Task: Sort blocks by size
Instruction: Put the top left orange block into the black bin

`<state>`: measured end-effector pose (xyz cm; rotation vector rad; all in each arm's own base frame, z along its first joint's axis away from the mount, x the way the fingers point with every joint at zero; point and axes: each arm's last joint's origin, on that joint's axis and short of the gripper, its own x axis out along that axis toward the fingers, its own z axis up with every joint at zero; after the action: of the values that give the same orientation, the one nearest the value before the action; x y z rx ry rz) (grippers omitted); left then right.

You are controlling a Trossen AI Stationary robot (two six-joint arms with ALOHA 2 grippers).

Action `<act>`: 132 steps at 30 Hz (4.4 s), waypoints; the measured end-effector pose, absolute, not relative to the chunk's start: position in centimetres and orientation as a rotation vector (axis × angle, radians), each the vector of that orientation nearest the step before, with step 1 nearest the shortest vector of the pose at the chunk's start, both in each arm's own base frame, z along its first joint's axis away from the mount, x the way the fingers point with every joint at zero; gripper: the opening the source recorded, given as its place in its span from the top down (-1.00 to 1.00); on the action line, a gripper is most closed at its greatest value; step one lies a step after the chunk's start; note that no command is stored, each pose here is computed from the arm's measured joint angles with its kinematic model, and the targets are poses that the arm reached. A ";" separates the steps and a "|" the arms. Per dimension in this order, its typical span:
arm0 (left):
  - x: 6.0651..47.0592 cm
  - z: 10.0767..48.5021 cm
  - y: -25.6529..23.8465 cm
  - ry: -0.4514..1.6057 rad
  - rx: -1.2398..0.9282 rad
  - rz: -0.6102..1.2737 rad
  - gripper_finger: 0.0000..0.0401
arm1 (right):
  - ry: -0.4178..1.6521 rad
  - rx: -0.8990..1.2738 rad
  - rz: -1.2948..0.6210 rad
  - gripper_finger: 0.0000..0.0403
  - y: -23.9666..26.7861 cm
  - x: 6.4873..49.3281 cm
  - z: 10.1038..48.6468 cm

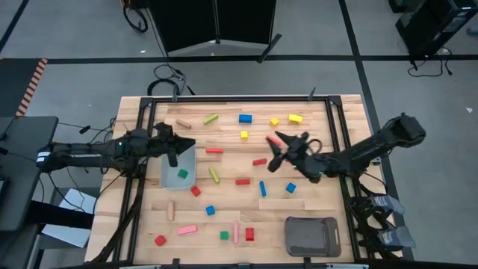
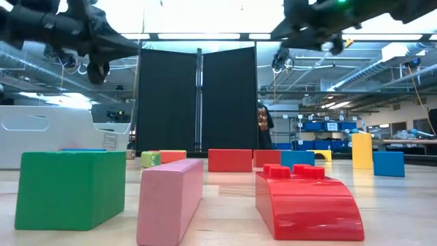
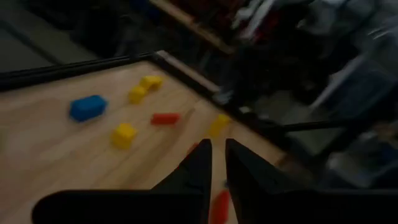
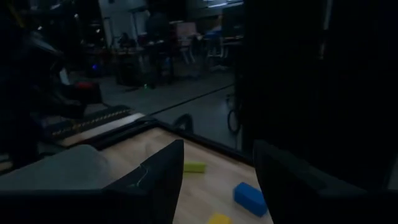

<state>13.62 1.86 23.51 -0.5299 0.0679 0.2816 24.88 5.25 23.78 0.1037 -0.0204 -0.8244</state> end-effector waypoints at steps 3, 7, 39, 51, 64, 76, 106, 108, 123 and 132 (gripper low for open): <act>14.5 24.9 2.3 0.186 -0.493 0.383 0.66 | -0.036 0.120 -0.805 0.00 5.3 23.3 23.8; 16.0 26.7 3.4 0.340 -0.472 0.481 0.63 | -0.036 0.122 -0.795 0.00 5.1 22.3 23.6; 33.4 24.5 6.6 0.738 -0.103 0.350 0.62 | 0.033 -0.048 -0.558 0.04 5.7 20.4 25.2; 29.3 22.7 3.5 0.834 -0.089 0.345 0.62 | 0.105 0.004 -0.532 0.04 5.0 17.0 25.9; 28.3 20.9 6.4 0.950 -0.193 0.372 0.62 | 0.094 0.011 -0.533 0.02 4.8 17.2 26.0; 26.5 23.9 10.2 1.110 -0.147 0.456 0.62 | 0.094 0.018 -0.523 0.02 4.8 17.2 26.0; 31.7 16.5 6.9 1.245 -0.038 0.254 -0.02 | 0.099 0.009 -0.521 0.07 4.8 17.3 25.9; 31.7 16.0 6.9 1.268 -0.033 0.247 -0.02 | 0.100 0.008 -0.521 0.06 4.8 17.3 25.9; 32.3 13.8 7.1 1.328 -0.050 0.243 0.22 | 0.102 0.007 -0.522 0.07 4.8 17.3 25.9; 32.3 13.7 7.1 1.329 -0.060 0.242 0.50 | 0.098 0.010 -0.521 0.10 4.8 17.3 25.9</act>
<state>32.30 7.11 13.71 -0.0598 1.3295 0.2424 17.27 4.76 25.94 0.0097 0.0983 -0.5214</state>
